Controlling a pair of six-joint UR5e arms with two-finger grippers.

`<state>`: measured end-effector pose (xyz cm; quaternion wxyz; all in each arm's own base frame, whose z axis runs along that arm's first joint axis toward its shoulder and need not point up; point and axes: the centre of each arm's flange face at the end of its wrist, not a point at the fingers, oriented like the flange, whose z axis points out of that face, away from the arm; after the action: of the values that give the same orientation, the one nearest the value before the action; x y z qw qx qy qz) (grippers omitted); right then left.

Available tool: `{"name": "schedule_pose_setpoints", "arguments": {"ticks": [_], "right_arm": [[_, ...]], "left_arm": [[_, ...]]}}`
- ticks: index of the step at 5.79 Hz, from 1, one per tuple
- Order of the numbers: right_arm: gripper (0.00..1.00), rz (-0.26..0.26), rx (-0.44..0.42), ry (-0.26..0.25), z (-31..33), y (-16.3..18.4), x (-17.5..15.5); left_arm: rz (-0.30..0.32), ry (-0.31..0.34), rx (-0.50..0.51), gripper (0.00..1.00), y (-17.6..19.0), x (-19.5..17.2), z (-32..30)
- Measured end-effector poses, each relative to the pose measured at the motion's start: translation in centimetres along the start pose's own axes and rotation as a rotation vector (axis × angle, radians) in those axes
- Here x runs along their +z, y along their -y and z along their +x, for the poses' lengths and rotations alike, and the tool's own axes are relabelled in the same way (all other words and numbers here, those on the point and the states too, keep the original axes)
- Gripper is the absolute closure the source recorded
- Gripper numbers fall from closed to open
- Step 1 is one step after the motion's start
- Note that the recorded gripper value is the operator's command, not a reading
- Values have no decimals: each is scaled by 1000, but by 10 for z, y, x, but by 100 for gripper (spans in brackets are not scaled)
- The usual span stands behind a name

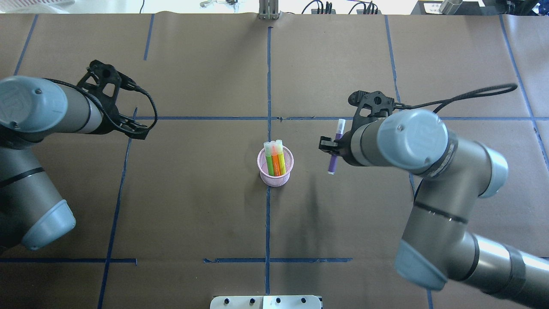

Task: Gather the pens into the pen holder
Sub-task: 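Carry the purple marker with the right gripper and lower it into the cup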

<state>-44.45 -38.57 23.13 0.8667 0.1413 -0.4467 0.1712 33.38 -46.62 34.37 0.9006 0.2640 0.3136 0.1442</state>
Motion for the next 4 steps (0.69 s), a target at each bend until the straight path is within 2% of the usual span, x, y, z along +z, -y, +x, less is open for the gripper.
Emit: {"name": "schedule_pose_setpoints", "arguments": {"ticks": [1, 2, 3, 4], "right_arm": [[100, 169, 27, 35, -26, -24, -7], [100, 355, 17, 60, -42, -52, -11], [100, 498, 20, 81, -49, -72, -15], [100, 605, 29, 95, -53, -88, -14]], "left_arm": [[-47, 16, -4, 6, -3, 9, -30], [-118, 16, -1, 4, -4, 15, -62], [-188, 1, 4, 4, -8, 15, -90], [-232, -5, 9, 3, -16, 15, -106]]}}
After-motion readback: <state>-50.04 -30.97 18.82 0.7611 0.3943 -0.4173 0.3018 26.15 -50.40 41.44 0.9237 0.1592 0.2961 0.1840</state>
